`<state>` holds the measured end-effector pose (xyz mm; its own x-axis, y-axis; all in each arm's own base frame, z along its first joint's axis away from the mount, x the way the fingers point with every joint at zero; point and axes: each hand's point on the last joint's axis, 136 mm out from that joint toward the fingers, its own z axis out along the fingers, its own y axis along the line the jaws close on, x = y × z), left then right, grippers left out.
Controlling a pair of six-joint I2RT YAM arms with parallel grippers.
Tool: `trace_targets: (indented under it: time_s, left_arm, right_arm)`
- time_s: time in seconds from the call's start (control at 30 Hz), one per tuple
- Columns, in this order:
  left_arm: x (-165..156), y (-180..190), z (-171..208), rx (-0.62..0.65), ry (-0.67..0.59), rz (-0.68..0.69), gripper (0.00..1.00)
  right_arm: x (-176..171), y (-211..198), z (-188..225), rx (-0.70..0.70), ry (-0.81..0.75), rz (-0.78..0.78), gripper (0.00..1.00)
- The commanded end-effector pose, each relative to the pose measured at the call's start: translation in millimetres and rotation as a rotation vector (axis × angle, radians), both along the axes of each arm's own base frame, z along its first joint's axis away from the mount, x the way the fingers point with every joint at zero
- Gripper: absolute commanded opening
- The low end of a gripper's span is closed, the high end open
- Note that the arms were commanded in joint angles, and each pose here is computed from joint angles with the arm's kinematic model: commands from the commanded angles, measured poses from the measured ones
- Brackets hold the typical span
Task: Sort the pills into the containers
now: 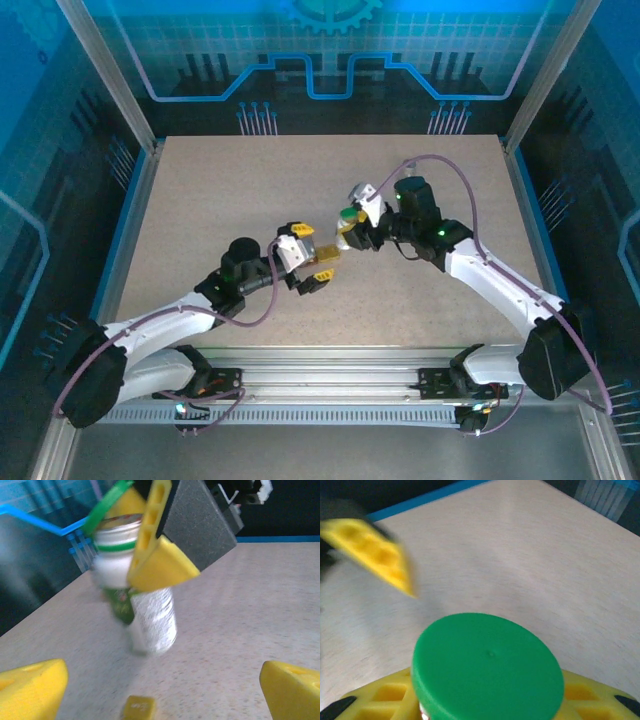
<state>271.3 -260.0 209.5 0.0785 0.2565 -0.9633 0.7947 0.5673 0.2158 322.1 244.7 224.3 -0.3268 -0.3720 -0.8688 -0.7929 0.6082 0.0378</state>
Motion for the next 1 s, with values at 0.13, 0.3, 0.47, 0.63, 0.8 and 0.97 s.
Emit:
trace_targets:
  time_s: [0.13,0.3,0.47,0.63,0.8,0.97]
  left_arm:
    - [48.7,76.1,34.8,-0.218,0.006,0.543,0.99]
    - [47.7,94.9,31.2,-0.279,0.103,0.648,0.99]
    - [49.2,111.2,29.5,-0.323,0.161,0.750,0.99]
    - [52.6,115.4,25.7,-0.323,0.180,0.793,0.99]
    - [52.7,114.7,22.9,-0.334,0.210,0.796,0.99]
    - [53.4,108.8,25.4,-0.352,0.260,0.783,0.96]
  right_arm:
    - [72.5,-57.2,-37.6,0.030,-0.006,-0.571,0.07]
    - [77.3,-60.2,-70.1,0.010,0.019,-0.622,0.08]
    - [75.7,-56.6,-96.6,0.003,0.053,-0.613,0.10]
    - [77.7,-50.4,-111.2,0.005,0.063,-0.593,0.14]
    - [79.3,-48.8,-121.1,-0.004,0.062,-0.584,0.24]
    - [78.8,-44.6,-126.5,-0.011,0.079,-0.561,0.41]
